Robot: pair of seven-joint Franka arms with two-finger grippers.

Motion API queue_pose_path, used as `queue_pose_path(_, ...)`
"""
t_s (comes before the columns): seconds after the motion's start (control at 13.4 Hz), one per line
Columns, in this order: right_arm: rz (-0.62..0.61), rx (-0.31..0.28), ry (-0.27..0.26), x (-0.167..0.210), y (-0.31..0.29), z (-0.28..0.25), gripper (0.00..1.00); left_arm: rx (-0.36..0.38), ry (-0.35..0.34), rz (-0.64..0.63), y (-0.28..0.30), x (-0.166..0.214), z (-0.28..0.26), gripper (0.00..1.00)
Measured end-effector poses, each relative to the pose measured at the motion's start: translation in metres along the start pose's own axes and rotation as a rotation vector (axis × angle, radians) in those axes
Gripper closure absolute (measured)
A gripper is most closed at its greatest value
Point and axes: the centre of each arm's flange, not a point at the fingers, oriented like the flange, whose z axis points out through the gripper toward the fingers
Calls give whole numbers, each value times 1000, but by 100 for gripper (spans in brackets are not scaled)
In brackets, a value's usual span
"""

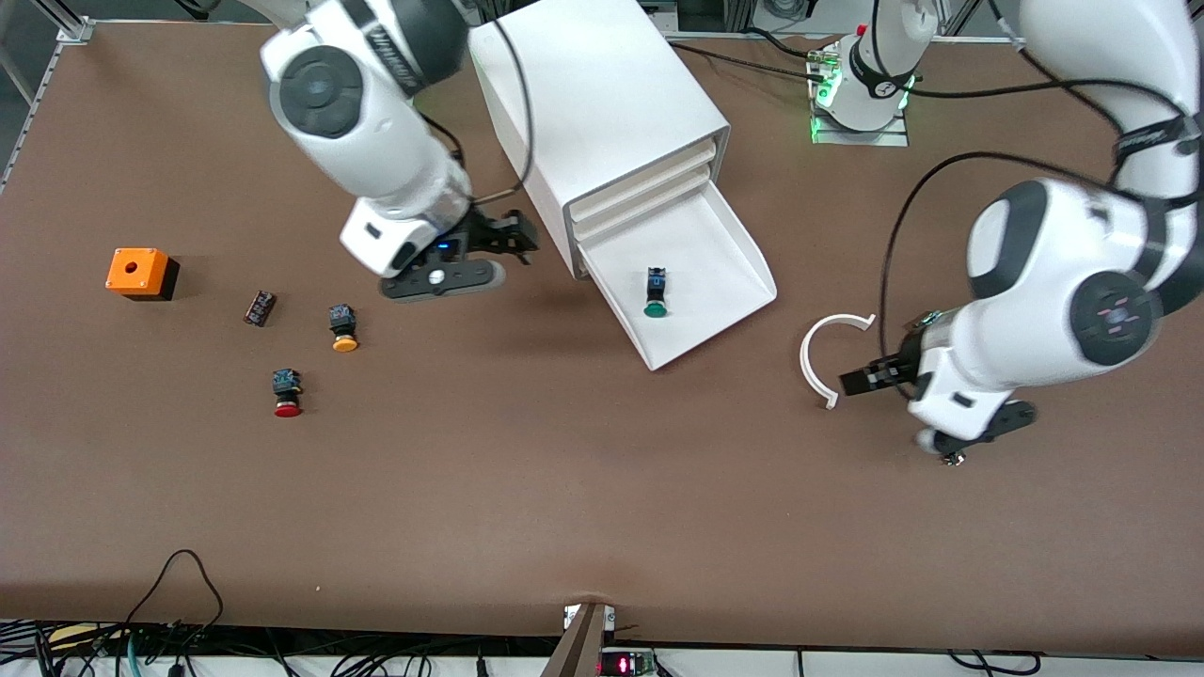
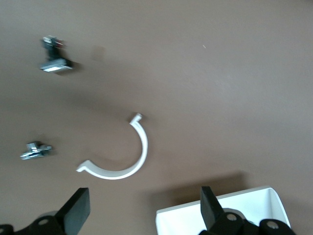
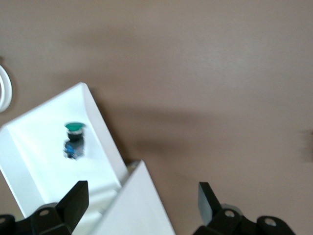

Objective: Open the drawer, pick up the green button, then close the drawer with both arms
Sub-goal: 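Reach the right gripper into the drawer toward the green button, then lower the right gripper and close it on the green button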

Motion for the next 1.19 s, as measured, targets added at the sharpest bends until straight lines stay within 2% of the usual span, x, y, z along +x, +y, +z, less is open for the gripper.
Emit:
queue_pose_path(0.3, 95, -40, 64, -21, -88, 56, 1, 2, -1, -16, -13, -1, -12, 0)
queue_pose_path(0.6, 152, -79, 114, -40, -150, 116, 2, 5, -7, -12, -11, -2, -8, 0)
queue_pose_path(1.19, 175, -147, 156, -62, -186, 208, 6, 14, -21, 5, -1, -9, 0, 0)
